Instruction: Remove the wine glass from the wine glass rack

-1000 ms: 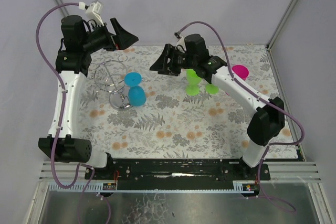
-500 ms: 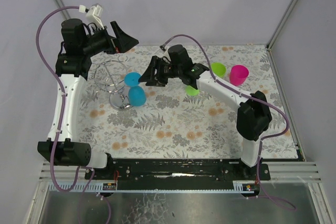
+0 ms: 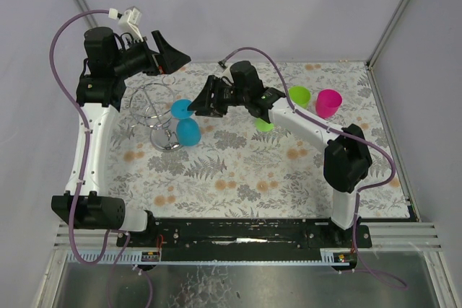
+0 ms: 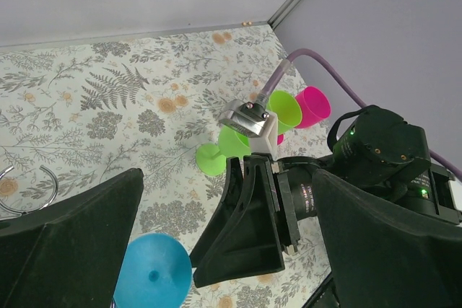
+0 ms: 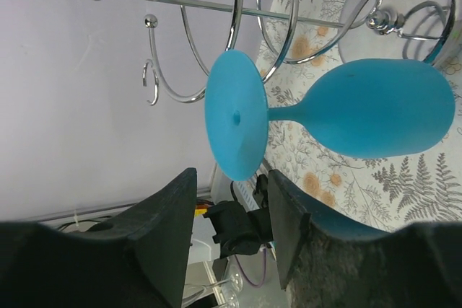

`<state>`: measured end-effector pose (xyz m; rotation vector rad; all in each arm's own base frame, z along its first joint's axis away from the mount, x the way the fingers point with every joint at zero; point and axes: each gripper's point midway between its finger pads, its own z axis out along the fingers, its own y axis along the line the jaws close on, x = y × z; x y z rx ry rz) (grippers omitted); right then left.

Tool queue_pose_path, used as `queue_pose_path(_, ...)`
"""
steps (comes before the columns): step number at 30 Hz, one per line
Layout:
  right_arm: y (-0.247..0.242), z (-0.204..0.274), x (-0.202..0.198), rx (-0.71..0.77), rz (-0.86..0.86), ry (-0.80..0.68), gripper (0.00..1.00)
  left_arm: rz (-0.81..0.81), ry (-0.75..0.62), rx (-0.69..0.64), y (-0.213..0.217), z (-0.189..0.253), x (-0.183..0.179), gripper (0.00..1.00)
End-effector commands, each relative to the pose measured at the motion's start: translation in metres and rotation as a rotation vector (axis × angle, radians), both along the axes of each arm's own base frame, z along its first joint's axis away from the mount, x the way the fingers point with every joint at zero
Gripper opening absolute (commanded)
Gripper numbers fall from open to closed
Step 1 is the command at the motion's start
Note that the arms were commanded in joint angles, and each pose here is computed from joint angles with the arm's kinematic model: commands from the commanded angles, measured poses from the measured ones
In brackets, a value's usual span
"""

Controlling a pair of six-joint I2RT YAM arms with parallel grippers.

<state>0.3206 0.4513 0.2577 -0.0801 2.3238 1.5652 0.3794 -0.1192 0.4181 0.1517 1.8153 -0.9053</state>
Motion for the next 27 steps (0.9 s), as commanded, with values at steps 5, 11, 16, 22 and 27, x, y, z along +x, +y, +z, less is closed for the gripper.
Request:
queue_pose_path(5,0.013,0.022,-0.002,0.086,0.038,-0.017,0.47,-0.016,-0.062,-0.002,0.0,0.012,-0.003,1.0)
queue_pose_path(11,0.015,0.019,-0.003,0.091,0.049,-0.004,0.41,-0.022,-0.056,-0.004,-0.001,0.01,-0.004,1.0)
queue_pose_path(16,0.016,0.021,-0.004,0.102,0.056,-0.004,0.29,-0.025,-0.057,-0.005,-0.002,0.01,-0.003,1.0)
queue_pose_path(22,0.016,0.023,-0.005,0.113,0.058,0.0,0.03,-0.029,-0.055,-0.006,-0.002,0.009,-0.003,1.0)
queue_pose_path(27,0.015,0.03,-0.009,0.135,0.059,0.011,0.0,-0.031,-0.055,-0.013,-0.003,0.01,-0.003,1.0)
